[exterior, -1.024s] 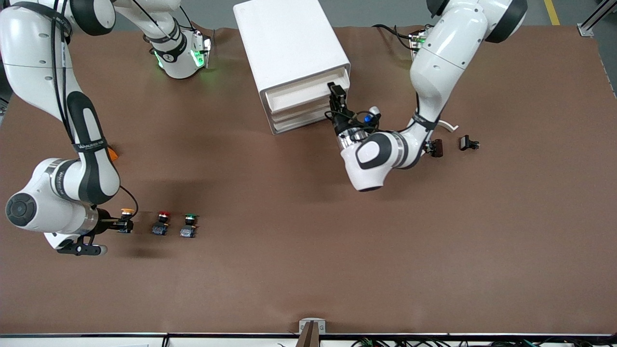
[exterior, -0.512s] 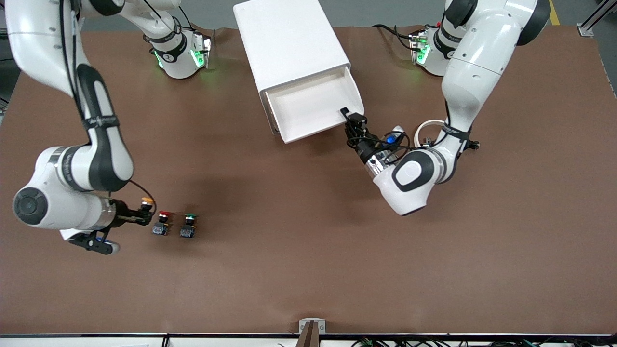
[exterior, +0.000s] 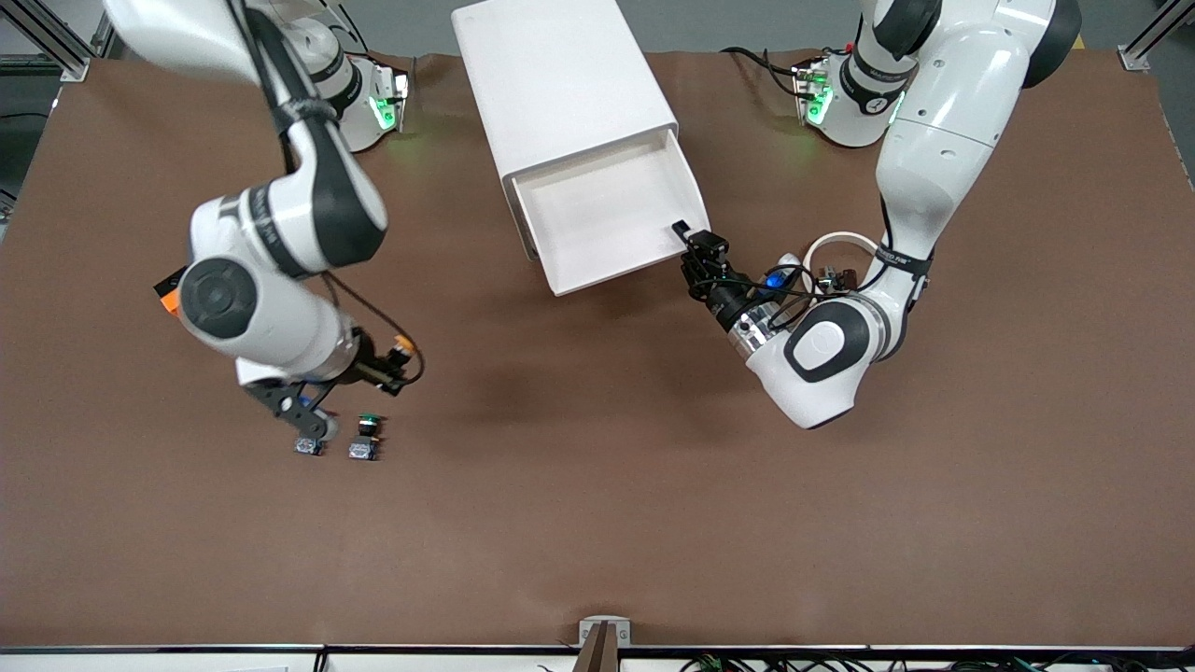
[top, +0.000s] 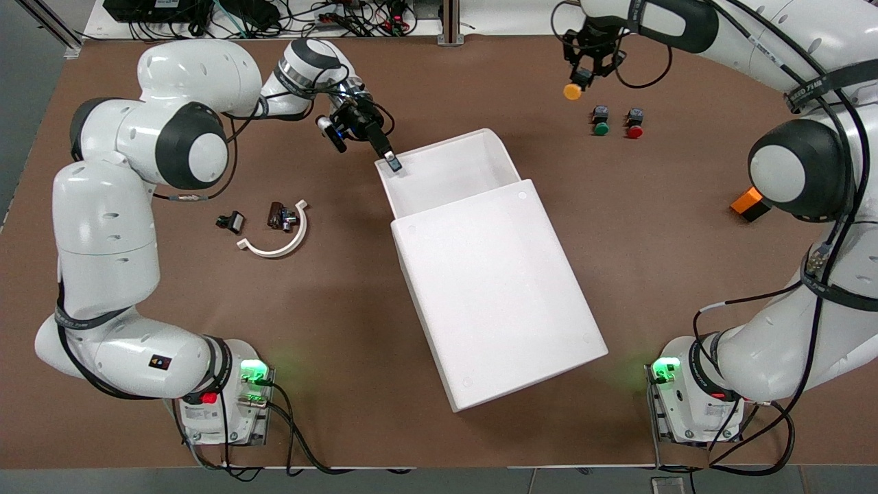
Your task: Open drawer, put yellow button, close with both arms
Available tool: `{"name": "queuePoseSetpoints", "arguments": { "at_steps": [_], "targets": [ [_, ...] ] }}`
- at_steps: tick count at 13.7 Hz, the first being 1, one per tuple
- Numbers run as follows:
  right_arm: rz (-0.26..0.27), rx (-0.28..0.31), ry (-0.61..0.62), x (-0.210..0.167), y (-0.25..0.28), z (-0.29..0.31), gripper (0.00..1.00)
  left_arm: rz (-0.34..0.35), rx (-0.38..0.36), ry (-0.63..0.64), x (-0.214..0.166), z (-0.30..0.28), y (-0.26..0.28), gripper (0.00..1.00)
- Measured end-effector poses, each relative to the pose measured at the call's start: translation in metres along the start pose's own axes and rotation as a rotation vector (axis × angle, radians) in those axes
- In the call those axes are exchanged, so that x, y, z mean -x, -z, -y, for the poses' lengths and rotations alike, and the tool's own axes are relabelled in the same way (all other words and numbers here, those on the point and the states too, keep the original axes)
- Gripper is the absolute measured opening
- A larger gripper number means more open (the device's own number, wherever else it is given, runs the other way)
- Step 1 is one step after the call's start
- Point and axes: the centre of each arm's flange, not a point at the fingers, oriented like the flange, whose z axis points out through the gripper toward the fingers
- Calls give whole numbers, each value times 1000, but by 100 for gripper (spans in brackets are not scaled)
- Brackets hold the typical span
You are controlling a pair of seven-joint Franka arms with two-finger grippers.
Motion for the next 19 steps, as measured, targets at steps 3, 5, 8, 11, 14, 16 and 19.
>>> {"name": "queuePoseSetpoints", "arguments": {
  "at_steps": [3,5,8,11,14,16,19],
  "targets": [
    [-13,-21,-84,88,18,40,41,2,20,-59,5,7,6,73],
    [-14,-20,-122,144,16,62,41,-21,71,-170,11,20,17,93],
    [-15,-17,-148,220,11,83,41,-72,154,-379,13,40,40,100],
    [-30,-14,-158,275,8,92,41,-124,240,-612,7,58,70,100],
    [-59,-10,-160,315,5,96,41,-264,360,-890,2,70,91,100],
    [-85,-10,-153,332,3,97,41,-384,438,-1065,-3,73,108,100],
    [-89,-10,-152,334,3,97,41,-617,589,-1270,-3,85,138,100]
  ]
}}
